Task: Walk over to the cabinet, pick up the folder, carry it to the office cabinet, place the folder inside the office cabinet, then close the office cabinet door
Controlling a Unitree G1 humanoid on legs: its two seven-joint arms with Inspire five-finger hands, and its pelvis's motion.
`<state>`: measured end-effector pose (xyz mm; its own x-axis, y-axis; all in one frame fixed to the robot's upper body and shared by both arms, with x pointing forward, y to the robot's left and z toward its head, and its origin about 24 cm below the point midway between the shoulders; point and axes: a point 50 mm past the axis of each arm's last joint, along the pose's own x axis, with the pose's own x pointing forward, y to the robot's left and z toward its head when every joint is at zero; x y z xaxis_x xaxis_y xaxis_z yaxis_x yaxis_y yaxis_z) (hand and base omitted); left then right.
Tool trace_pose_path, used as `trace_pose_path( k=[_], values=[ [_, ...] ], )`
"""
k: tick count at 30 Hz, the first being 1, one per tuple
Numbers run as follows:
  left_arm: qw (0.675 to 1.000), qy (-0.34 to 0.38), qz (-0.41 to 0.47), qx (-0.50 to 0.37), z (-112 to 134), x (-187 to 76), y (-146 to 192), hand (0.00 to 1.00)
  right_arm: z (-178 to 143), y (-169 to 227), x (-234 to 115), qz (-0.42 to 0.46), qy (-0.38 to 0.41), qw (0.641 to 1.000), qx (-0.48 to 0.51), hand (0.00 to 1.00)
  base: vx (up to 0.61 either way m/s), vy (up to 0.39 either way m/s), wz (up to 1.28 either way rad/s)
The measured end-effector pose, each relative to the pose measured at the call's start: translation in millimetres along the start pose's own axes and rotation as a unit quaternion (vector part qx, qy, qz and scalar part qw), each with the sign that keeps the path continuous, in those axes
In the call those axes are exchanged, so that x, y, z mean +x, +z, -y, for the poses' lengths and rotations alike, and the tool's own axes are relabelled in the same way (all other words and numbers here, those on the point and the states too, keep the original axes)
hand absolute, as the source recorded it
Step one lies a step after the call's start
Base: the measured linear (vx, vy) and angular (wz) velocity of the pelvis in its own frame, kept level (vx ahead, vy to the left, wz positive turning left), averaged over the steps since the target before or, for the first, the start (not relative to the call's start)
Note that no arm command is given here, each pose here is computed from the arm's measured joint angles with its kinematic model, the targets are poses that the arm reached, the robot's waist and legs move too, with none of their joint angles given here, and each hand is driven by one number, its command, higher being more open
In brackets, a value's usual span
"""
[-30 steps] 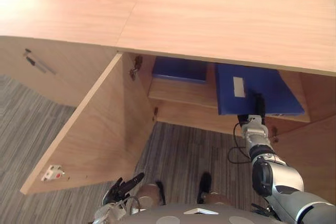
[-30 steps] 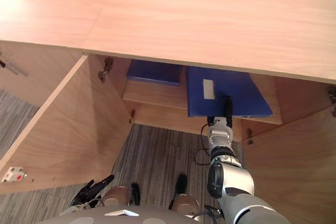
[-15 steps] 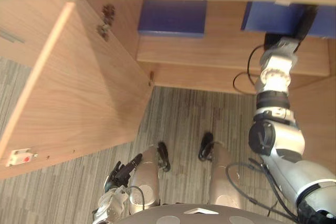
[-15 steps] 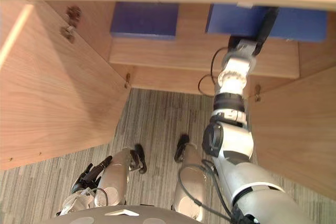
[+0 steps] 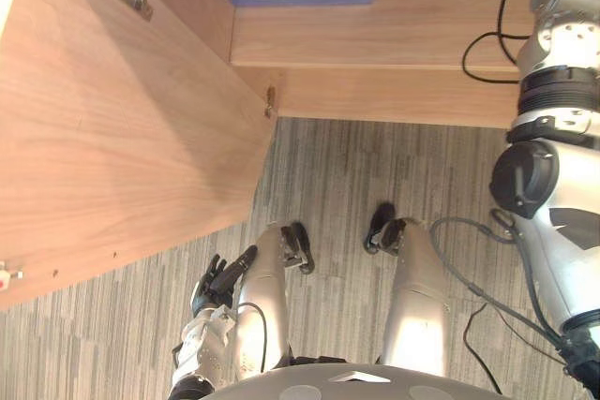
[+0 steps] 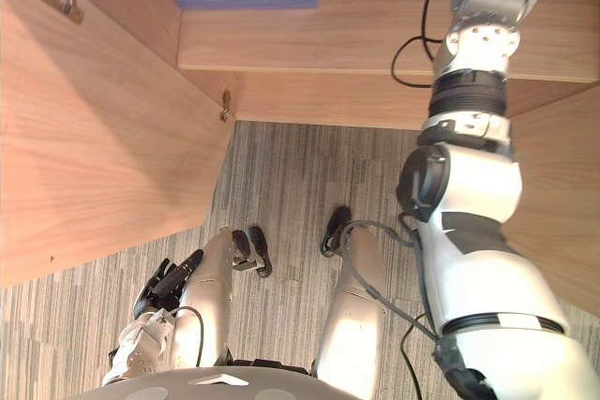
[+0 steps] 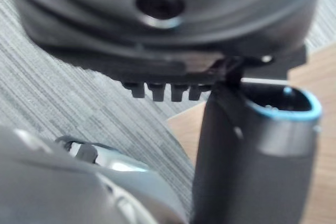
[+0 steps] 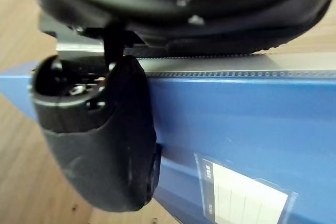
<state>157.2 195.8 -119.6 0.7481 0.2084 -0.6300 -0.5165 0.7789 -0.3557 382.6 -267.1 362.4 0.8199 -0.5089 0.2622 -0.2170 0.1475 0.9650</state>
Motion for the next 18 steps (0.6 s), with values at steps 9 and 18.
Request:
trace_pose_path(
  k=[9, 18],
  values=[
    [1.000, -0.016, 0.018, -0.003, 0.9, -2.5, 8.6, 1.00, -23.9, 22.1, 6.7, 0.014, 0.007, 0.997, -0.072, 0.00, -0.07, 0.000, 0.18],
    [1.000, 0.005, -0.012, 0.006, -16.2, -11.6, -3.2, 1.00, -20.1, 51.4, 10.0, 0.050, -0.024, 0.998, 0.022, 0.00, -0.06, -0.001, 0.09]
  ],
)
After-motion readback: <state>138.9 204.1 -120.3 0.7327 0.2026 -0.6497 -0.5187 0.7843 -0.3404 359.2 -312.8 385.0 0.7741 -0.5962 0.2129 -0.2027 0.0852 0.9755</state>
